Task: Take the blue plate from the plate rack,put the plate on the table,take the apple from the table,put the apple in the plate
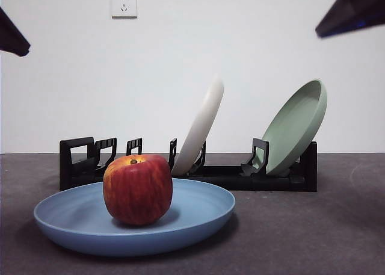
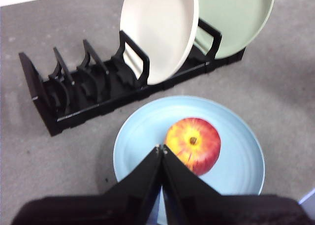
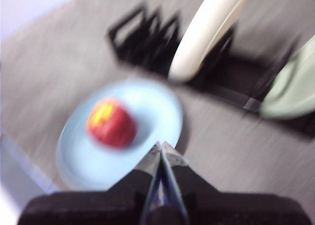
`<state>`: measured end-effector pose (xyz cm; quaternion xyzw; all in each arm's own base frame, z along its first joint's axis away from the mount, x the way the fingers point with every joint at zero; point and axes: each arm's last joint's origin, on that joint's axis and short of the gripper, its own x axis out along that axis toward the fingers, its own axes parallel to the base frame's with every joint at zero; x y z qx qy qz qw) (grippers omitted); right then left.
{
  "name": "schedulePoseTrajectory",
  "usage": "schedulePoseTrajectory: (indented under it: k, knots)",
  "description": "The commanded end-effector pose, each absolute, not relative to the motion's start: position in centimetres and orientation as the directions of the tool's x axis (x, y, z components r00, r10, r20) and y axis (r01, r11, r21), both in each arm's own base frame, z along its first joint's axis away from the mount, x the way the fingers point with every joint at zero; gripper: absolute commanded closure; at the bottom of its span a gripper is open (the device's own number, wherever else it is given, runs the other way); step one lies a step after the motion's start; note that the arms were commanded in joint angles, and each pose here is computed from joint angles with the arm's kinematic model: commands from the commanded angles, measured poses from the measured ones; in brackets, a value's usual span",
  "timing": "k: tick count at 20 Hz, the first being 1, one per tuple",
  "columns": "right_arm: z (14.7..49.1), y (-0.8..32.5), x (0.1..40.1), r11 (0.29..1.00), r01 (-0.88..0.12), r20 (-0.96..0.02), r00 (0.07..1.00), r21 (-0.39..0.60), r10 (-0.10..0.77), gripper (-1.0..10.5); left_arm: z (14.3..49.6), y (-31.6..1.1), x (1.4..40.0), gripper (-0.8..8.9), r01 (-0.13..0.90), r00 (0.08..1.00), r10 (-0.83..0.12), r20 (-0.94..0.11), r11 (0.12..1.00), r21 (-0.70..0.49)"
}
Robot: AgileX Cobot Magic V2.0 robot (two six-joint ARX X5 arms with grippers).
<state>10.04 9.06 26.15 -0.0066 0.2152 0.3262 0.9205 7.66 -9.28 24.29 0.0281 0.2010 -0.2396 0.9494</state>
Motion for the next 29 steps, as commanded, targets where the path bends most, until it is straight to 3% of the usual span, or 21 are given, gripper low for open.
schedulePoseTrajectory:
  k: [1,10,12,14,18,24,29]
  knots:
    - [26.2,8.9,10.0,0.807,-0.58,-0.392,0.72,0.111,0.572,9.5,24.2,-9.2,7.6,8.16,0.455,0.808,-0.436,-0.396,0.889,-0.052]
    - [26.2,8.9,10.0,0.808,-0.578,-0.392,0.722,0.11,0.57,9.5,24.1,-9.1,7.6,8.16,0.454,0.806,-0.432,-0.405,0.89,-0.046]
    - [26.2,8.9,10.0,0.809,-0.578,-0.392,0.722,0.11,0.57,9.5,24.2,-8.9,7.7,8.16,0.443,0.828,-0.398,-0.395,0.896,0.026]
    - [26.2,8.9,10.0,0.808,-0.578,-0.392,0.722,0.11,0.57,9.5,24.7,-7.9,8.0,8.16,0.368,0.881,-0.321,-0.348,0.927,0.077]
    - [26.2,8.9,10.0,0.809,-0.578,-0.392,0.723,0.11,0.57,9.5,24.8,-5.2,9.0,8.16,0.272,0.931,-0.274,-0.243,0.961,-0.042]
    - [26.2,8.9,10.0,0.809,-0.578,-0.392,0.722,0.11,0.57,9.5,19.6,-2.0,8.9,8.16,0.116,0.992,-0.122,-0.044,0.986,-0.116]
    - [26.2,8.9,10.0,0.809,-0.578,-0.392,0.722,0.11,0.57,9.5,16.0,-1.2,9.5,8.16,0.055,0.994,-0.066,-0.091,0.992,-0.11]
